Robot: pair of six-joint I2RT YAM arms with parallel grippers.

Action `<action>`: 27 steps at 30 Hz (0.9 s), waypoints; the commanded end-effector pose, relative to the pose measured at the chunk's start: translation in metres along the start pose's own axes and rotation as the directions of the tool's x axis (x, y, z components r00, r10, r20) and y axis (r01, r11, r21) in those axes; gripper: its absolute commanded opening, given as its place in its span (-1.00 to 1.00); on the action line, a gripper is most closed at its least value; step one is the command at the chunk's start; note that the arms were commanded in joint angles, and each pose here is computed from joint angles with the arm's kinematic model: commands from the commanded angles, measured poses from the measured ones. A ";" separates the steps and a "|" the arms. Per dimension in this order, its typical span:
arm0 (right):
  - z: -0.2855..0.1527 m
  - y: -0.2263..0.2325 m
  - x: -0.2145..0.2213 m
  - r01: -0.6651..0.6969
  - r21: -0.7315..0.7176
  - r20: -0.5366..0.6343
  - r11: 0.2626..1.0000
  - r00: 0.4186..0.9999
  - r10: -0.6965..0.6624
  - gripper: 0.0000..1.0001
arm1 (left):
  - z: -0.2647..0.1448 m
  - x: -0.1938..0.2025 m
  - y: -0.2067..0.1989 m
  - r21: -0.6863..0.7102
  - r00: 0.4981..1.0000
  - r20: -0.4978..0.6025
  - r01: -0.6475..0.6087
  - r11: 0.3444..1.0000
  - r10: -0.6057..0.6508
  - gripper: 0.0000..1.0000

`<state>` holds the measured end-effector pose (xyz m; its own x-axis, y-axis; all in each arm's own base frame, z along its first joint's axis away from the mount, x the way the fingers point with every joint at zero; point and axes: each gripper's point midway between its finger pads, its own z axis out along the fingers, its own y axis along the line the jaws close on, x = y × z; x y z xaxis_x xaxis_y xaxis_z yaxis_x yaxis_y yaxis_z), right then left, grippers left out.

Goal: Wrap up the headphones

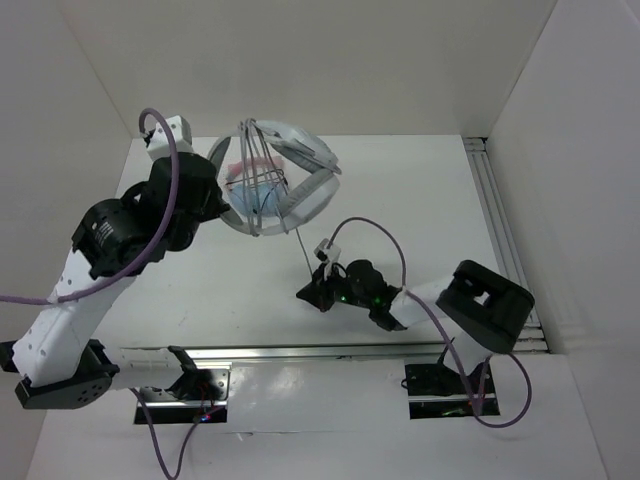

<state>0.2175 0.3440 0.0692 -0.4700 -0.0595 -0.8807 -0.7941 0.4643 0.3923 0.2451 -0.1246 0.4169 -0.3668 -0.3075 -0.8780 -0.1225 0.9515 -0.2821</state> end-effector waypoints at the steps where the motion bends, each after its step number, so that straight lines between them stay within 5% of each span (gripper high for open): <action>1: -0.010 0.028 -0.010 0.044 0.057 0.067 0.997 0.997 -0.048 -1.00 | 0.019 -0.031 -0.005 0.039 0.967 0.056 0.245 0.969 -0.247 -1.00; 7: -0.032 0.115 -0.010 0.101 0.124 0.107 0.987 0.988 -0.114 -1.00 | 0.051 -0.011 0.007 -0.030 0.968 0.022 0.251 0.968 -0.250 -1.00; 10: -0.038 0.148 0.002 0.191 0.150 0.021 0.970 0.980 -0.196 -1.00 | 0.072 0.000 0.021 -0.130 0.976 0.027 0.219 0.967 -0.217 -1.00; 16: -0.068 0.221 -0.047 0.328 0.234 0.047 0.915 0.937 -0.347 -1.00 | 0.110 0.043 0.067 -0.335 0.996 -0.037 0.060 0.940 -0.077 -1.00; 19: -0.086 0.229 -0.068 0.384 0.308 0.049 0.870 0.907 -0.417 -1.00 | 0.123 0.071 0.070 -0.321 0.991 -0.132 -0.018 0.947 -0.026 -1.00; 23: -0.111 0.213 -0.095 0.526 0.487 -0.073 0.697 0.820 -0.568 -1.00 | 0.129 0.125 0.066 -0.167 0.934 -0.327 -0.208 0.964 0.145 -1.00; 27: -0.139 0.193 -0.131 0.570 0.651 -0.152 0.501 0.745 -0.650 -1.00 | 0.113 0.159 0.058 -0.011 0.867 -0.384 -0.348 0.937 0.317 -1.00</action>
<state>0.0511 0.3642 0.2700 -0.0089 -0.3322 -0.9432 -0.6209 0.7412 -0.2552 0.2673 -0.0948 0.1932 -0.8066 -0.0320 -0.5902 -0.1207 0.9864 0.1115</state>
